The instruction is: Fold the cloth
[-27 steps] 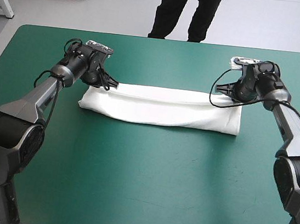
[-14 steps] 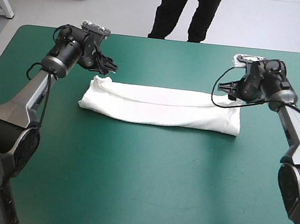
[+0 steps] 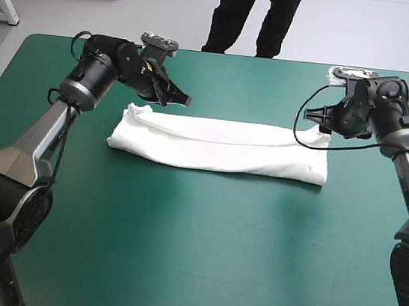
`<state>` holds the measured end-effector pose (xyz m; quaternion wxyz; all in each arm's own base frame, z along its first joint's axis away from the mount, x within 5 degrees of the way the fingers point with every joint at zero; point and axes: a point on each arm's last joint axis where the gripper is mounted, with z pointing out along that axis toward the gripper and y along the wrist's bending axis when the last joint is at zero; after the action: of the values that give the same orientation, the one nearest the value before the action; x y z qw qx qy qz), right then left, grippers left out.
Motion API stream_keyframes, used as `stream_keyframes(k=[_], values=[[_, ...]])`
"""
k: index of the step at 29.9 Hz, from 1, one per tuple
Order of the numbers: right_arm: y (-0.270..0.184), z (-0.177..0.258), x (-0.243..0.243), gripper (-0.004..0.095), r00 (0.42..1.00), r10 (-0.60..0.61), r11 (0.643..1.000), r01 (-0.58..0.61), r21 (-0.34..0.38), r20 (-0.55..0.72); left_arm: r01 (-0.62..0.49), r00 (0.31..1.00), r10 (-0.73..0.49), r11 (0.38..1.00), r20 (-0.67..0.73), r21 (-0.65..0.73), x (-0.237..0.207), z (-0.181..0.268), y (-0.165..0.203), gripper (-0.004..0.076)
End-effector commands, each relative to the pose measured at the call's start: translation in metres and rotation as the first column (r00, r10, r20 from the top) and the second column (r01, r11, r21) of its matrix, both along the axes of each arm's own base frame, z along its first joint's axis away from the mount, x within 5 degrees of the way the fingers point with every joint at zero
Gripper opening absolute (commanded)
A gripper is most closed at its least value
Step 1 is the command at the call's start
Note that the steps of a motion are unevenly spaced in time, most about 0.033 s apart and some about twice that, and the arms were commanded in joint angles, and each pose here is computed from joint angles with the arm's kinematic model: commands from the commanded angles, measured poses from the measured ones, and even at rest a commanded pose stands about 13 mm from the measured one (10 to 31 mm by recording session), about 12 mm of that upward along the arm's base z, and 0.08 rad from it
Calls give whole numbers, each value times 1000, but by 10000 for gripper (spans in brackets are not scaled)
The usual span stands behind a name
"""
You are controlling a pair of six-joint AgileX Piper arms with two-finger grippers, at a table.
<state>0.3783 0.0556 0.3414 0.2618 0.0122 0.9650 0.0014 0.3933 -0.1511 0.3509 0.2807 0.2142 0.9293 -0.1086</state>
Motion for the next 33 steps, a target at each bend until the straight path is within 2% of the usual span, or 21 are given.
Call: stream_keyframes(k=[1,8,13,25,28,31,33], values=[[-5,32,-10,509,994,3,1000,-3,5,108,66,993,-59,996,104,-66,-17,29,-23,-9],[-4,32,-11,509,995,4,1000,-5,15,104,162,987,-161,987,16,-21,-16,-13,-71,-9],[-3,32,-11,509,995,23,999,-25,20,102,196,980,-196,981,-36,-3,-12,-41,-92,-9],[-1,32,-11,509,995,27,999,-31,39,99,203,973,-199,979,-116,20,1,-89,-106,-9],[-2,32,-11,509,995,25,997,-32,69,97,202,972,-198,979,-126,24,3,-96,-107,-9],[-11,31,-8,509,996,12,989,-26,146,92,202,970,-197,979,-143,26,5,-104,-109,-9],[-20,27,-5,509,997,13,974,-29,223,72,203,969,-197,979,-147,27,5,-105,-109,-9]])
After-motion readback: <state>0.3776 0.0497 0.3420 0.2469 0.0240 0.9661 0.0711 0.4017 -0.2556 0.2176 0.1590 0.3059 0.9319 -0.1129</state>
